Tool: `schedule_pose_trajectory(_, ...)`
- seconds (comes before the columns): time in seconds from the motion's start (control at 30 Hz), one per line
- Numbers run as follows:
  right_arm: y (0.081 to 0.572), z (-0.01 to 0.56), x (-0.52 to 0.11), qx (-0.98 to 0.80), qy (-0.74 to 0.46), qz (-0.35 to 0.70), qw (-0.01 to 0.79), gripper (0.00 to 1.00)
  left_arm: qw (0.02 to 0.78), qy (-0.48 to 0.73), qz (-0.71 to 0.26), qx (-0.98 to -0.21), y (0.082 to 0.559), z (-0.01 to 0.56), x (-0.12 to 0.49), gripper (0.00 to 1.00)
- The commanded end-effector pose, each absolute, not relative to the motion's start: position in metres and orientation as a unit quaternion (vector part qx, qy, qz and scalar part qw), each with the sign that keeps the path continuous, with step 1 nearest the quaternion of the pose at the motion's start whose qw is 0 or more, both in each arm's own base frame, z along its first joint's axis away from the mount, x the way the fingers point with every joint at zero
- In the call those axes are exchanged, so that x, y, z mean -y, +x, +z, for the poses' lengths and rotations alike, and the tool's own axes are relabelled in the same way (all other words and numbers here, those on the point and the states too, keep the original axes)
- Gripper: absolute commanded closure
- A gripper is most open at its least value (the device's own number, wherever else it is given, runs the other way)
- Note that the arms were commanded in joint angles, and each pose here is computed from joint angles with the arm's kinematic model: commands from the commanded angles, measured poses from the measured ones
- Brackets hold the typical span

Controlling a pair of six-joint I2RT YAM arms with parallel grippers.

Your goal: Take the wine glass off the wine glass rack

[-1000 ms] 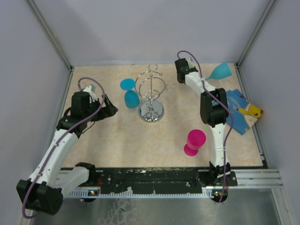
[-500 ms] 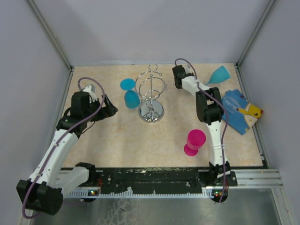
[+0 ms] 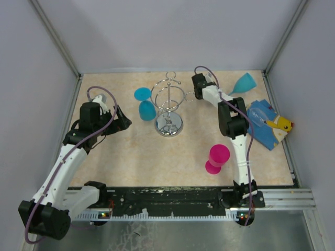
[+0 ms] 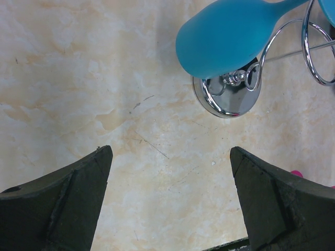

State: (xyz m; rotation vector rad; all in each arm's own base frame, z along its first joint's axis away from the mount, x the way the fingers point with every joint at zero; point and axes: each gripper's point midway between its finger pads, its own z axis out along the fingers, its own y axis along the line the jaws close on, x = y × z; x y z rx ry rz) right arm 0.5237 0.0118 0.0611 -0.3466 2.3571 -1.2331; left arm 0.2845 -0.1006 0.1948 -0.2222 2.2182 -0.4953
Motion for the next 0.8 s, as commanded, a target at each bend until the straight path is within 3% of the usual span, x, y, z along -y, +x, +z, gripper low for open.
schedule_pose_trajectory(0.0, 0.522, 0.037, -0.024, -0.869, -0.147, -0.42, 0.215, 0.91, 0.422, -0.083, -0.199, -0.881, 0.284, 0.199, 0.1, 0.0)
schedule_pose_trajectory(0.13, 0.521, 0.034, -0.028, -0.872, -0.153, -0.415, 0.212, 0.86, 0.422, -0.082, -0.2, -0.881, 0.284, 0.199, 0.1, 0.0)
schedule_pose_trajectory(0.53, 0.518, 0.028, -0.044, -0.894, -0.15, -0.36, 0.222, 0.58, 0.42, -0.082, -0.202, -0.881, 0.284, 0.198, 0.101, 0.0)
schedule_pose_trajectory(0.77, 0.519, 0.028, -0.061, -0.906, -0.158, -0.313, 0.237, 0.51, 0.42, -0.082, -0.205, -0.88, 0.285, 0.198, 0.102, 0.0)
